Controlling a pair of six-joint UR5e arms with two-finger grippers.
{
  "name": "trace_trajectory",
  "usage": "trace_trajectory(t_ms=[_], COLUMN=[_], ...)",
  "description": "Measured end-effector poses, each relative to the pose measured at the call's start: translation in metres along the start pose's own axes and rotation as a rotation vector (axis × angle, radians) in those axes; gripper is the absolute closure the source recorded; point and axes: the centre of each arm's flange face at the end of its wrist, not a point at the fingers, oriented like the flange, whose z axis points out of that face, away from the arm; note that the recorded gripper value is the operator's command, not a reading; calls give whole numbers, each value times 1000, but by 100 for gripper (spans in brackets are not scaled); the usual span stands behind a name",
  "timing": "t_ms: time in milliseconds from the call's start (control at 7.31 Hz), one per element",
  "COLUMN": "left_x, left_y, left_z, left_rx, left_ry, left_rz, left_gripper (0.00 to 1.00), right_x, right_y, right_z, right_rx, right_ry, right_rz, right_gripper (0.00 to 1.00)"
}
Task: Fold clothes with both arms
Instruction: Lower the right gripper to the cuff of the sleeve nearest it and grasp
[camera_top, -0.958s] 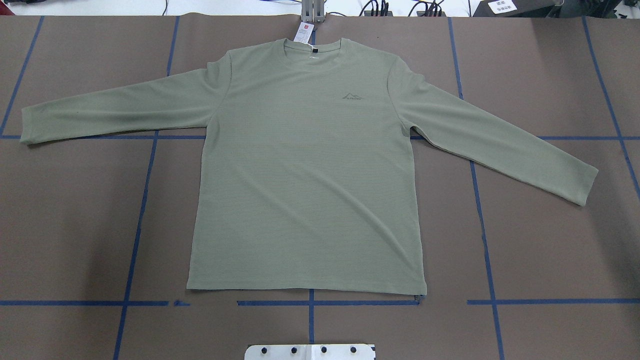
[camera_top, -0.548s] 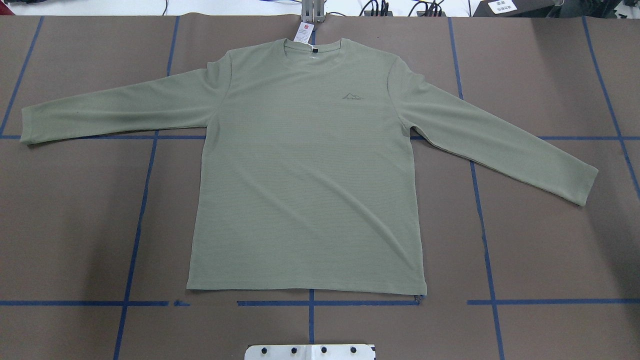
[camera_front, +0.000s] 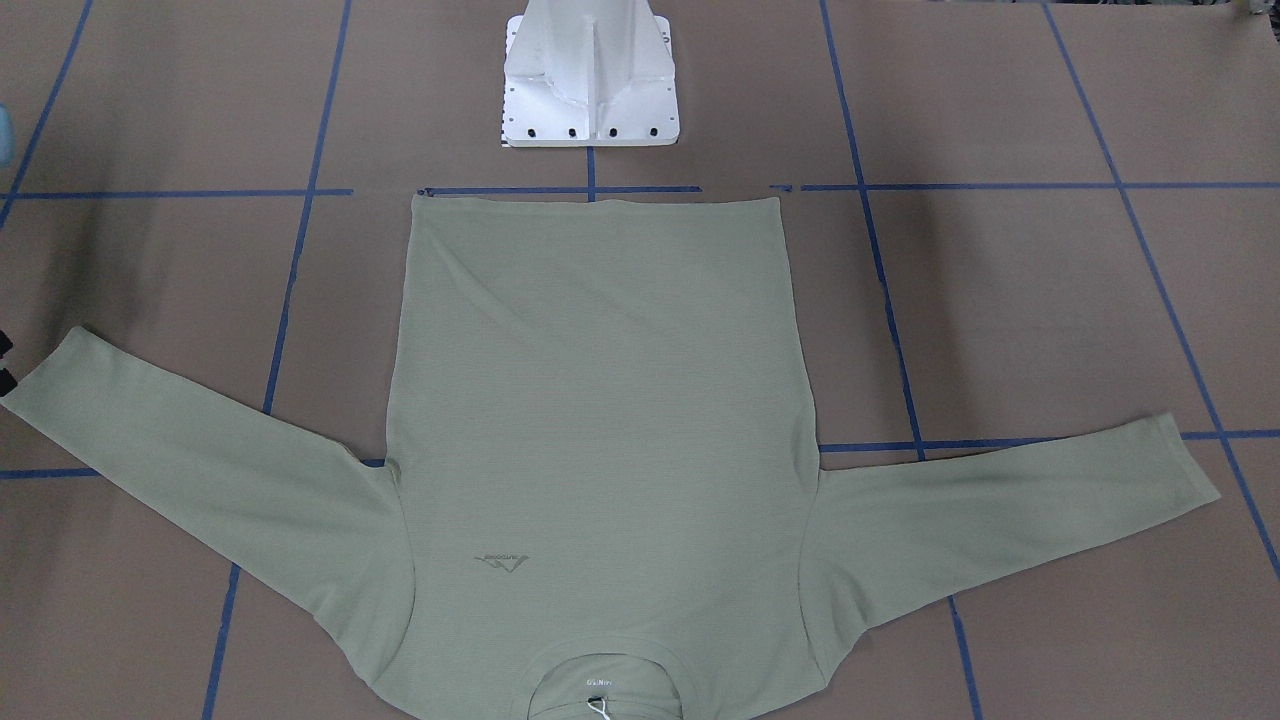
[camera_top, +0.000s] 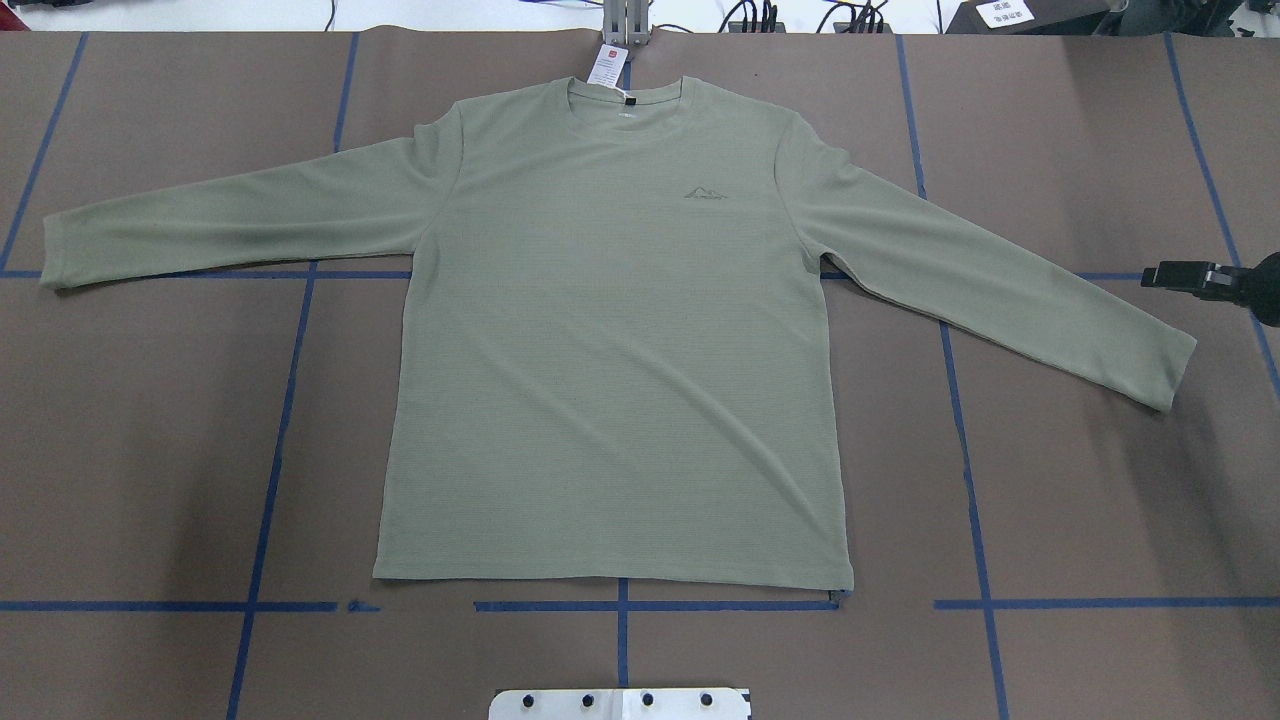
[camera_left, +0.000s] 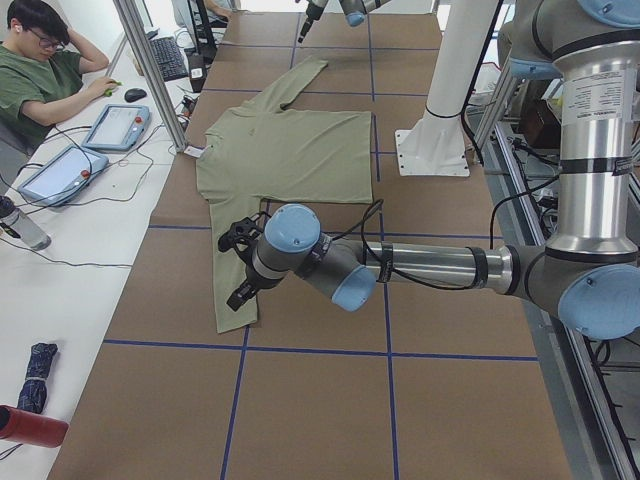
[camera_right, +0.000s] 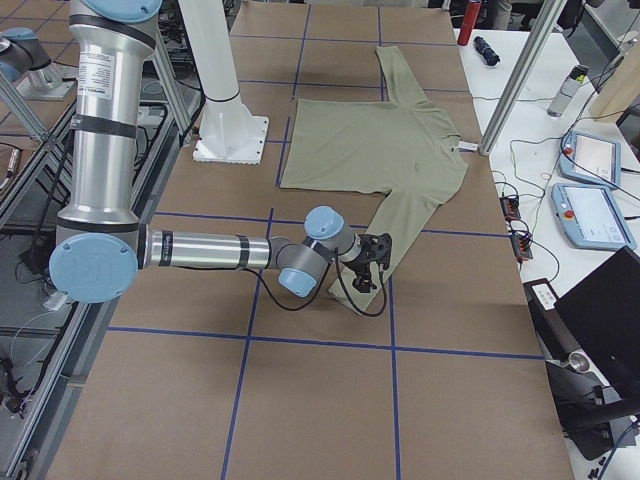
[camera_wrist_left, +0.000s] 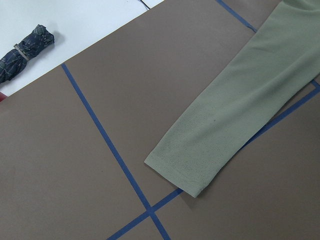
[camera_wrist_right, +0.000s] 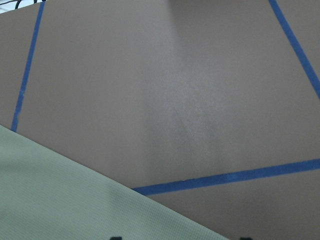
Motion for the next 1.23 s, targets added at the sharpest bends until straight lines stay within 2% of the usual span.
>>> trace_trajectory(t_ms=[274,821,1232], left_x=[1,2,3], left_y=[5,8,7], left_z=[0,-1,-2], left_rx=[8,14,16], left_ry=[-1,-1,-2], left_rz=[8,15,15], left_gripper=[0,0,0], right_x=[28,62,68], right_y=[19,30,34], right_z=[17,33,35], right_rx=[9,0,-7], right_ry=[-37,3,14], right_rz=[-7,-25,-29], right_gripper=[22,24,27])
